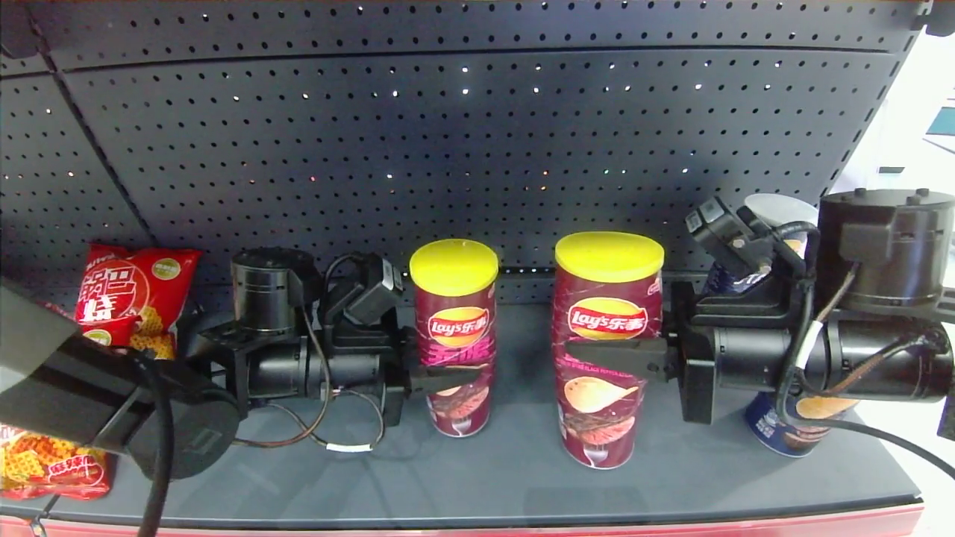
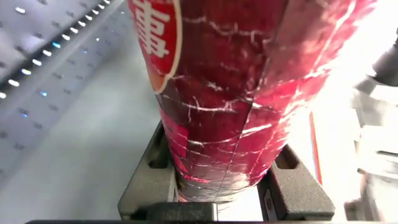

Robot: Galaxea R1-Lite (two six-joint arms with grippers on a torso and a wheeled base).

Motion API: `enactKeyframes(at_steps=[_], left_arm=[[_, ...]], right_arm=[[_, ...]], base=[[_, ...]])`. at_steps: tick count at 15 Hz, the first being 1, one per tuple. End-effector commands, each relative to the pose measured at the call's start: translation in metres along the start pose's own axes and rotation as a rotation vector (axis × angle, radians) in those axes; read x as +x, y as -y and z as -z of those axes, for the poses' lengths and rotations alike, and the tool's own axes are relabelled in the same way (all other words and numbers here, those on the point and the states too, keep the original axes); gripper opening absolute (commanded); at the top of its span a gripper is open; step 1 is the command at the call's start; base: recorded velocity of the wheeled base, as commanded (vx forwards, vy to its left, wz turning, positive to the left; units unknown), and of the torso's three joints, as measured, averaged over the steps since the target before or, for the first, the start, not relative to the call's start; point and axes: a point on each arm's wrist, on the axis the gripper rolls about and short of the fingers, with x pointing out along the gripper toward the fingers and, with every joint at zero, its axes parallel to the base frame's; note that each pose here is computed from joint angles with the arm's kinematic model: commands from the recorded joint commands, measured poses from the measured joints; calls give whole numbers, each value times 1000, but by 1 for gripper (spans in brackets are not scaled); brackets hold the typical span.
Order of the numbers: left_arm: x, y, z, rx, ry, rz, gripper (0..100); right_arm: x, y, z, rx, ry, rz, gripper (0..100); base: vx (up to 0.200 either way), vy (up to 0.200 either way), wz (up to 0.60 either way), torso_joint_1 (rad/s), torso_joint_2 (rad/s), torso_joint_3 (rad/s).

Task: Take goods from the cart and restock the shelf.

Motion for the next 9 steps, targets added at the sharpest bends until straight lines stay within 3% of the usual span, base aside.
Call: enactKeyframes(at_steps=[1, 9], left_arm=[[-8, 8, -6, 13, 10, -3, 0], [1, 31, 9, -30, -37, 69, 0]], right_arm=[[3, 2, 0, 2, -3, -2, 0], [5, 4, -1, 1, -2, 0, 0]], base=[[0, 0, 0, 0, 0, 0], [0, 0, 0, 0, 0, 0]])
